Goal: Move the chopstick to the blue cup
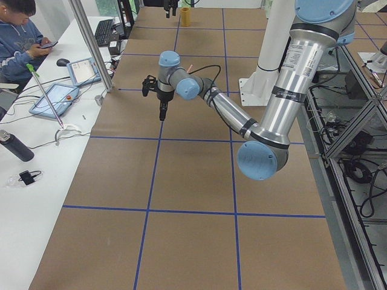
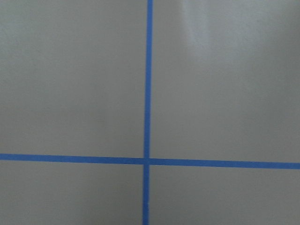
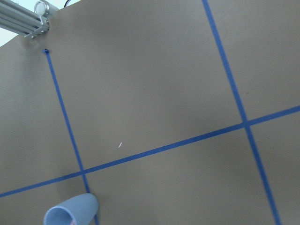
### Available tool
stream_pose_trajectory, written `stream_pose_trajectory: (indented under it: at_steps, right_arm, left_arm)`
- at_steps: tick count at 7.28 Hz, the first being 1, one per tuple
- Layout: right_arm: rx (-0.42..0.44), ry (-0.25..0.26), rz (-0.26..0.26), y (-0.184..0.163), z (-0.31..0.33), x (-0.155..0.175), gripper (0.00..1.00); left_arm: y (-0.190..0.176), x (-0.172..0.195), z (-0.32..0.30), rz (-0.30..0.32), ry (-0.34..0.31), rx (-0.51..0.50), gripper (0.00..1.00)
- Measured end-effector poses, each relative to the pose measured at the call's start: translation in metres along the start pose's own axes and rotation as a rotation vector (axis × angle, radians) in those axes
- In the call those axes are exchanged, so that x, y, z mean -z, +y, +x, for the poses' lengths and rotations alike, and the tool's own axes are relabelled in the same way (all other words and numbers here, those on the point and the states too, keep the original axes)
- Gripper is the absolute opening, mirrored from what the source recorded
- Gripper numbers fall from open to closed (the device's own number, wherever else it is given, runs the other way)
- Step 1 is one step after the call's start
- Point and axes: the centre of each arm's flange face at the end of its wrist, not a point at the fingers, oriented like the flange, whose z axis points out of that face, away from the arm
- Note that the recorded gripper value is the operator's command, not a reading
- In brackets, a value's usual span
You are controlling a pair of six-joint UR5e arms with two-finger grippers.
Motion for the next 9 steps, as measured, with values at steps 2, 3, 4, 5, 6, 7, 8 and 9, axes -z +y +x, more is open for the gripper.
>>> stream_pose_trajectory:
  at_steps: [2, 3, 4, 5, 6, 7, 8, 9]
  right_arm:
    - [0.140, 0.083, 0.021, -0.012, 0.113, 0.008, 1.00]
    - [0.182, 0.115, 0.019, -0.009, 0.151, 0.009, 1.00]
    - [0.209, 0.146, 0.012, -0.003, 0.178, 0.005, 1.00]
    - [0.219, 0.165, 0.007, 0.002, 0.193, 0.003, 1.00]
    - [0.220, 0.175, 0.001, 0.005, 0.200, 0.000, 1.00]
    - [0.219, 0.180, -0.002, 0.006, 0.204, -0.001, 1.00]
    - [0.217, 0.183, -0.003, 0.007, 0.206, -0.002, 1.00]
    - [0.215, 0.187, -0.004, 0.007, 0.208, -0.003, 1.00]
  left_arm:
    - [-0.005, 0.014, -0.092, -0.033, 0.002, -0.078, 0.98]
    - [-0.007, 0.016, -0.125, -0.051, 0.017, -0.105, 0.98]
    - [-0.009, 0.017, -0.144, -0.062, 0.032, -0.118, 0.98]
    - [-0.009, 0.017, -0.152, -0.066, 0.040, -0.123, 0.98]
    - [-0.009, 0.018, -0.154, -0.067, 0.043, -0.125, 0.98]
    - [-0.009, 0.018, -0.154, -0.068, 0.045, -0.126, 0.98]
    - [-0.009, 0.019, -0.152, -0.066, 0.046, -0.126, 0.98]
    - [-0.009, 0.020, -0.151, -0.065, 0.047, -0.126, 0.98]
